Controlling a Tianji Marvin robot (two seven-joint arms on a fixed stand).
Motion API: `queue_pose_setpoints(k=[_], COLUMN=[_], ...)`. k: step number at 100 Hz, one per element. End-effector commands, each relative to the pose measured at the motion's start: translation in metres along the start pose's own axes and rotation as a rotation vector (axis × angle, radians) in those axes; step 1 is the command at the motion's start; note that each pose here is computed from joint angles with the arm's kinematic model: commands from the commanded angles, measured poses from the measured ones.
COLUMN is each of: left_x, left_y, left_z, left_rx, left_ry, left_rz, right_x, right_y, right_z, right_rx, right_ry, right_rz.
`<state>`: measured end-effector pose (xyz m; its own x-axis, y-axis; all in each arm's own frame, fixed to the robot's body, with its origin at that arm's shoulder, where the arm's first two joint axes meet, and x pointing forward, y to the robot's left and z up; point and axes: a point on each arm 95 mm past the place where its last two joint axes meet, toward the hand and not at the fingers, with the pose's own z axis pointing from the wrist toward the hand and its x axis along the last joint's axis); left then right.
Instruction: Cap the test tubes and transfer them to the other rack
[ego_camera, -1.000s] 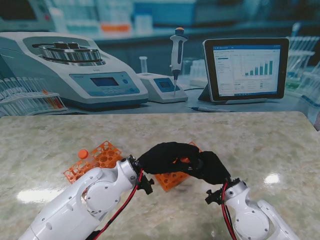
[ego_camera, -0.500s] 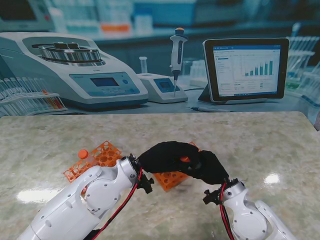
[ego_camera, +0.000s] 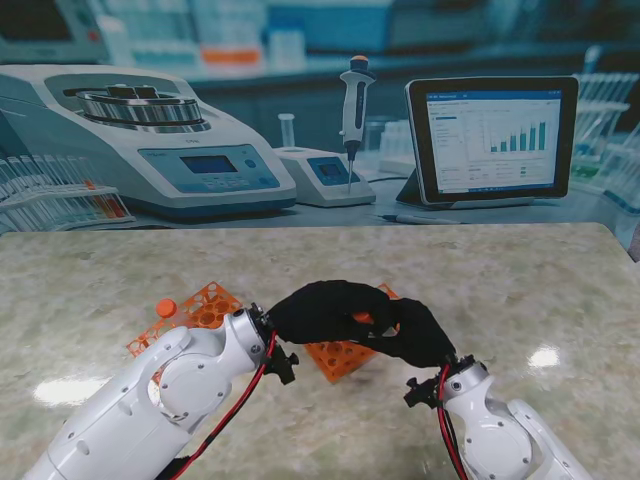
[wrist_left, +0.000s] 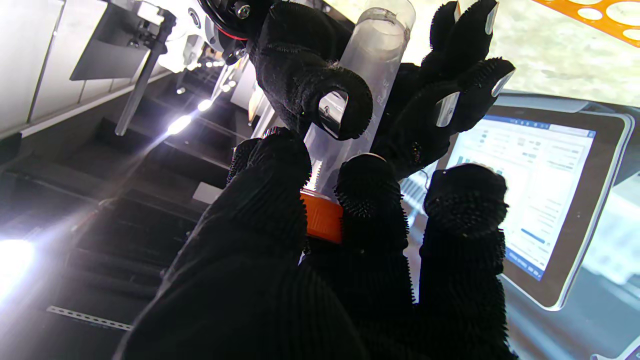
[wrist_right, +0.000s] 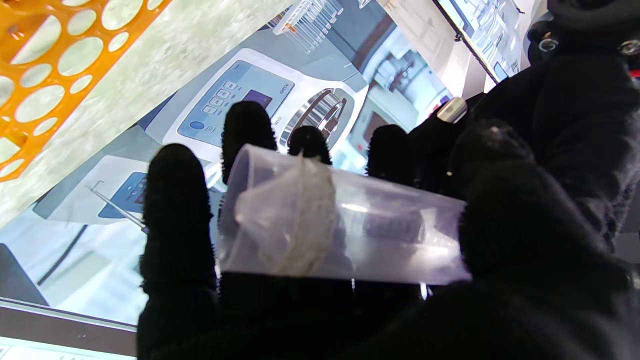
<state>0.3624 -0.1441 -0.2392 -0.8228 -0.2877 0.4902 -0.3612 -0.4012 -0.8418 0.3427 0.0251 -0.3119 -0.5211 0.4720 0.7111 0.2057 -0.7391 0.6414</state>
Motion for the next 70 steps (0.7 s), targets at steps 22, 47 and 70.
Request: queue_pose_setpoints(k=[22,47,70], left_x=[0.004,0.005,0.004], left_y=[-0.006,-0.010,-0.012], left_z=[-0.003,-0.008,-0.012], left_rx=[-0.015,-0.034,-0.050], left_ry=[0.006,-0.001,-0.010], left_rz=[0.011,0.023,0.029], right_x=[0.000,-0.002,-0.003], right_y=[0.000,0.000,0.000], right_z=[0.001,0.002,0.003], right_rx=[-0.005,0.005,0.018], right_ry=[0.002,0.005,0.008], right_rz=[-0.003,-0.006,-0.017])
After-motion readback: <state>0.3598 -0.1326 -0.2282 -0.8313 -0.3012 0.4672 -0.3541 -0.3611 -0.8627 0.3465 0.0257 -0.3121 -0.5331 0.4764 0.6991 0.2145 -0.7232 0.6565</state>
